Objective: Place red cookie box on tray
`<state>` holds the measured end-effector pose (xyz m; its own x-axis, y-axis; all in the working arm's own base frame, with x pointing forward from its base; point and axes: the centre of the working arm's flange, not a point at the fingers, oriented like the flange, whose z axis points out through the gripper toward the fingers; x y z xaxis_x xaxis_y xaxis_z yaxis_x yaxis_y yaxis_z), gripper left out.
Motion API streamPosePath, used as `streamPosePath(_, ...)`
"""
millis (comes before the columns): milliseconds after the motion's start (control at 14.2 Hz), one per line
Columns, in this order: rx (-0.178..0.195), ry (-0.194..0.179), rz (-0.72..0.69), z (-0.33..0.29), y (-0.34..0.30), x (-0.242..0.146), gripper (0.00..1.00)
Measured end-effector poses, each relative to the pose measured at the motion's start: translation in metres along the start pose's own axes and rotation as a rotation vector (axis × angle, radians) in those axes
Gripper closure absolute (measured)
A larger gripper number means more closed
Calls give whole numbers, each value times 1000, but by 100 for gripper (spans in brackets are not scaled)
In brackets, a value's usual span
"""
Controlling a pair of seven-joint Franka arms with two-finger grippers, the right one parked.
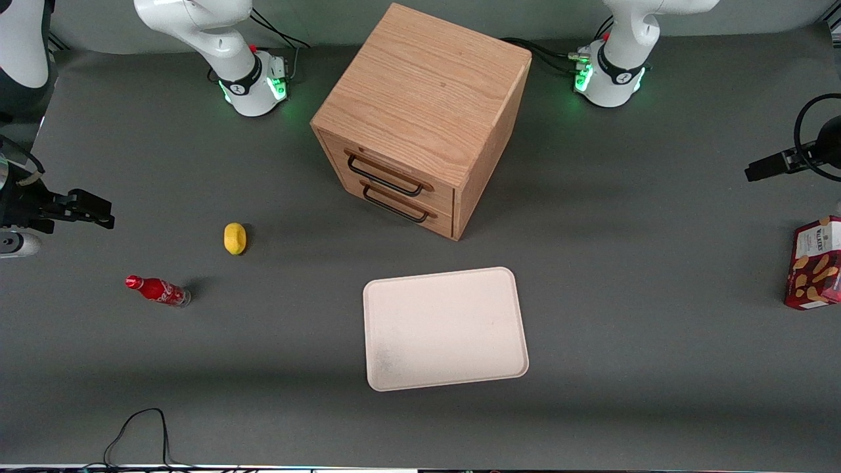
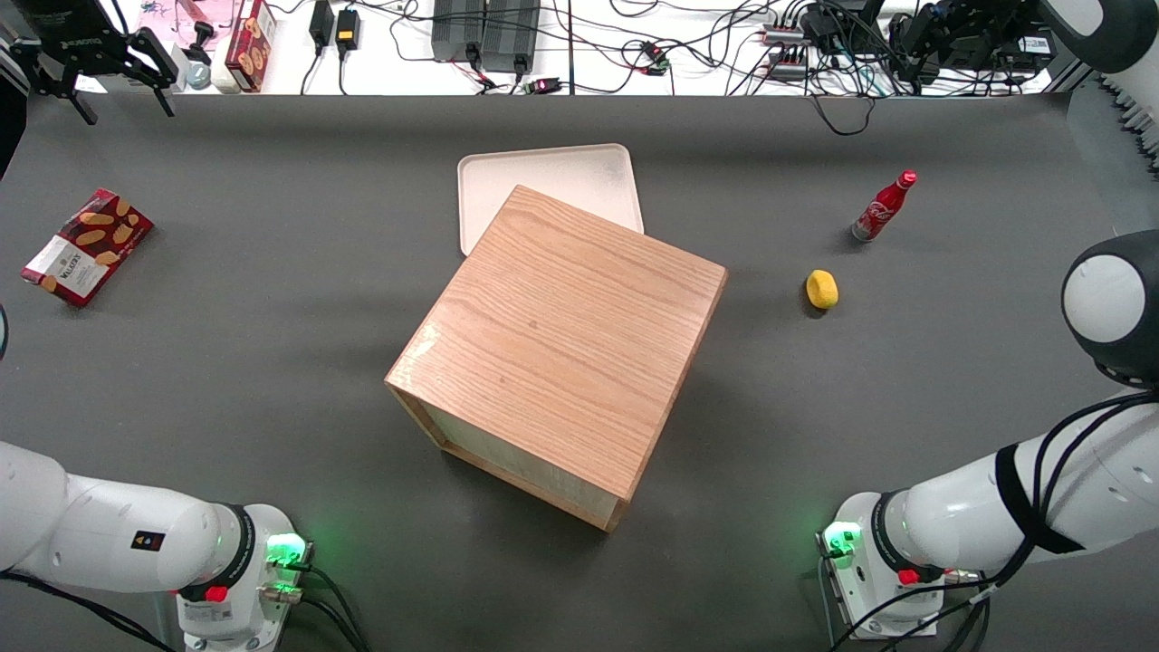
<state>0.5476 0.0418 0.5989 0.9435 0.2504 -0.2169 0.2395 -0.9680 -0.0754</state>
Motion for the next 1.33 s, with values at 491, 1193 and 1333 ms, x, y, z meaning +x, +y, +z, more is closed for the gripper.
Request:
streamPosePath(491, -37, -24, 138, 20, -159, 17, 0)
streamPosePath(1193, 1, -21, 434, 86, -353, 68, 0)
streamPosePath(1333, 0, -21, 443, 88, -349, 72, 0)
